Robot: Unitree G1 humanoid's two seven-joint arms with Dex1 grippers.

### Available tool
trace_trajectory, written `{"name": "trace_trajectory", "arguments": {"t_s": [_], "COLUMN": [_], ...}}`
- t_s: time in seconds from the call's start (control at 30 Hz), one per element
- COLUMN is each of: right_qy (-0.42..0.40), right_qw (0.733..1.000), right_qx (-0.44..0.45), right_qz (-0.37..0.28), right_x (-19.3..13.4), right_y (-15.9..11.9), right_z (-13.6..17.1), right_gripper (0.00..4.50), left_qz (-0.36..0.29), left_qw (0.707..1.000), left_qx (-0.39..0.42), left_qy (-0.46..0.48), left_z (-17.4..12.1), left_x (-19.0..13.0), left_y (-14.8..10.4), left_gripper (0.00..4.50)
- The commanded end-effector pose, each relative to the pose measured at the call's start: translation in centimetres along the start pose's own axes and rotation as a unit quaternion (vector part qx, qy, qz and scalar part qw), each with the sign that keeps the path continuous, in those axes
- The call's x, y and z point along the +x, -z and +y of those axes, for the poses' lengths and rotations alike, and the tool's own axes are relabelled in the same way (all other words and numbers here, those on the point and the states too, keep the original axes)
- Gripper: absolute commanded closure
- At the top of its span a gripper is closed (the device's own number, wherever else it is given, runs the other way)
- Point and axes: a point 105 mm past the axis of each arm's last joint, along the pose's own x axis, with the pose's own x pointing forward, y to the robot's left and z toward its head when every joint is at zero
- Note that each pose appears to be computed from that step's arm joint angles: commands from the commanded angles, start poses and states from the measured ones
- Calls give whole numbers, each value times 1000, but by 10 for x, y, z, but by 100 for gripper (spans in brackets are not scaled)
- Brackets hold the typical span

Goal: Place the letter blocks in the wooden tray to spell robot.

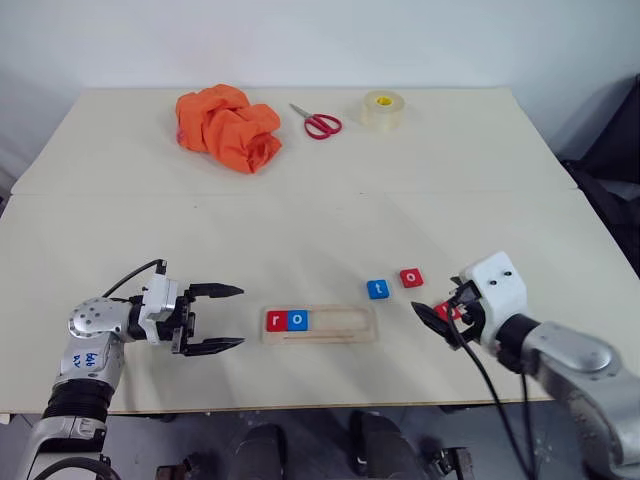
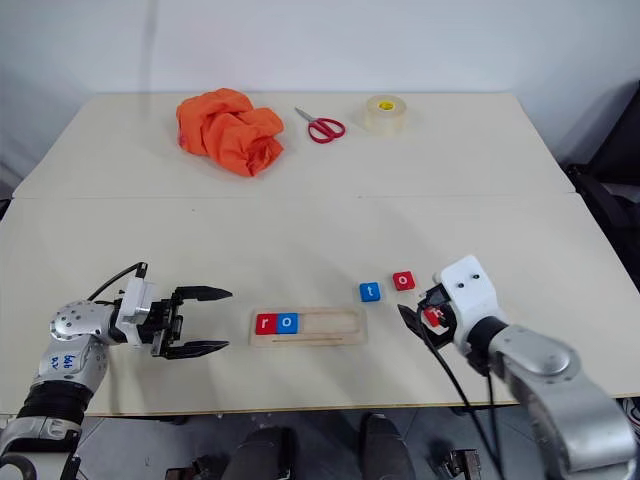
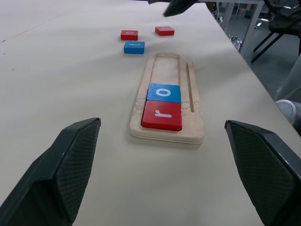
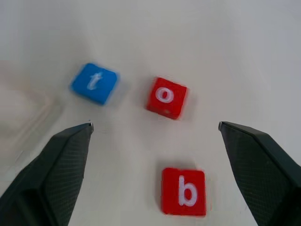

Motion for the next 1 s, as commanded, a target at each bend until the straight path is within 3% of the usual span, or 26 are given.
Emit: {"name": "trace_trajectory", "arguments": {"t_s": [0.03,0.13,0.4,0.87,1.0], "right_qy": [-80,-152,-225,-305,-318], "right_qw": [995,981,950,909,904], "right_qx": [-63,-115,-201,-264,-265], "right_qz": [1,43,87,107,108], "right_x": [0,-1,11,35,38], "right_y": [-4,9,30,36,37], "right_z": [-8,-19,-43,-51,-50], "right_gripper": [3,3,3,3,99], "left_qz": [-14,-18,-19,-16,-12], "left_qw": [998,998,999,1000,1000], "left_qx": [21,25,26,15,9], "left_qy": [51,47,24,-17,-27], "left_z": [-10,-13,-26,-52,-59], "left_x": [1,0,-4,-10,-11], "left_y": [-6,-6,-6,-7,-7], "left_gripper": [0,0,0,0,0]}}
